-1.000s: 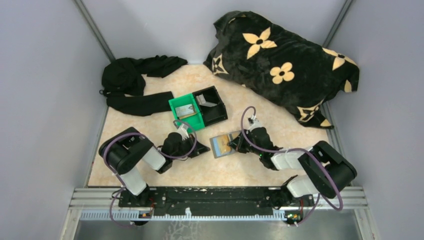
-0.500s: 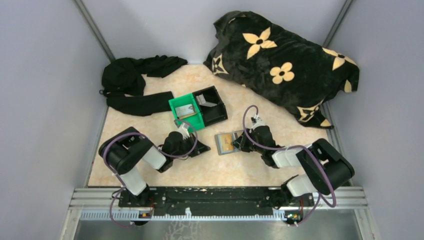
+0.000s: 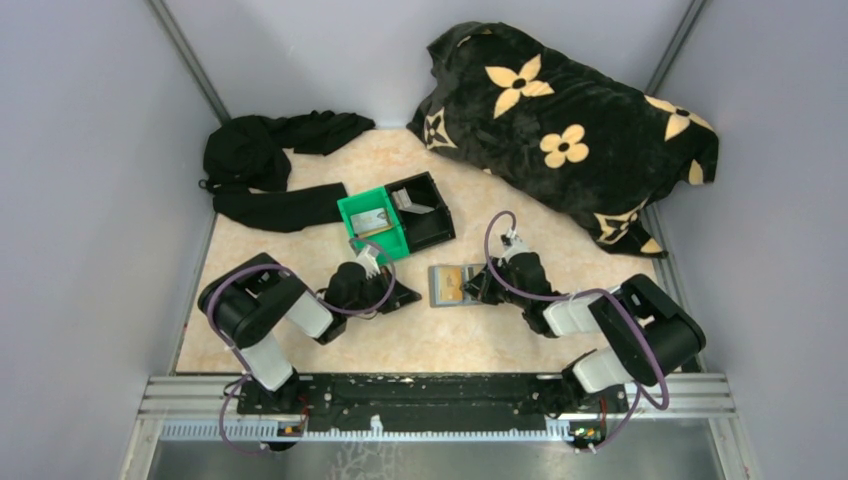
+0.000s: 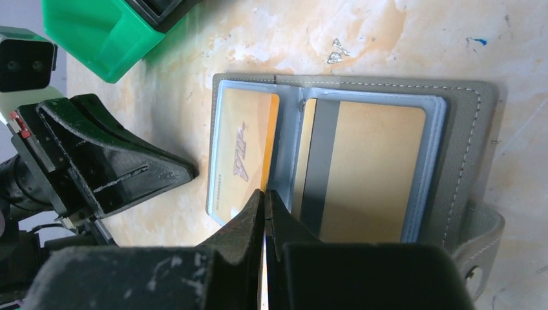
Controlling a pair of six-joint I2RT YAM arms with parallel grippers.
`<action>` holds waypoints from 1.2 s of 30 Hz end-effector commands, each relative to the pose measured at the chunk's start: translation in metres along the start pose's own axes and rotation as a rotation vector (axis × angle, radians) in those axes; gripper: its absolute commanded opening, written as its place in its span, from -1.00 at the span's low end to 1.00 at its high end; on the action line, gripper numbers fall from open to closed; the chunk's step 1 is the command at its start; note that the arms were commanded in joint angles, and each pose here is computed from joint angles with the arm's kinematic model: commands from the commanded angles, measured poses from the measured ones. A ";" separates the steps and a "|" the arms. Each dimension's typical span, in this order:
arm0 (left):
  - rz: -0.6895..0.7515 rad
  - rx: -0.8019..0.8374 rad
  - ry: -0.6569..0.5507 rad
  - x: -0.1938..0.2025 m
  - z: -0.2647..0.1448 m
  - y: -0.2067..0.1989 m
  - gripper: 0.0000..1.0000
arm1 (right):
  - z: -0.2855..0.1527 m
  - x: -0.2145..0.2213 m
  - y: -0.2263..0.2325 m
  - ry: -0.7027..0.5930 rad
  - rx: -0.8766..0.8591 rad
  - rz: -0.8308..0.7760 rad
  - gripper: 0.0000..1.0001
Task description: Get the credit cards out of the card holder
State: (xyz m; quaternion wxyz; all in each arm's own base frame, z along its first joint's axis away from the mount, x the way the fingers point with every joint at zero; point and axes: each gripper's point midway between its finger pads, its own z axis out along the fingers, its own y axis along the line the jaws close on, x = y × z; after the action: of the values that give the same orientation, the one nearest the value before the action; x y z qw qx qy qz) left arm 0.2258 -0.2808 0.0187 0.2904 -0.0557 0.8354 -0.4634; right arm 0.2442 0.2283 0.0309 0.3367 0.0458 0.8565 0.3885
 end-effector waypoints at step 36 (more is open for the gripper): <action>0.145 0.108 0.003 -0.021 0.004 -0.065 -1.00 | -0.009 -0.017 -0.002 -0.050 -0.067 -0.050 -1.00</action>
State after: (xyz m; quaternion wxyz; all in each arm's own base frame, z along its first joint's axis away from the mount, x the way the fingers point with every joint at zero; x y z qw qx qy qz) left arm 0.2256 -0.3007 0.0562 0.3047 -0.0028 0.8231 -0.4792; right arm 0.2425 0.2095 0.0291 0.3442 0.0342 0.8549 0.3868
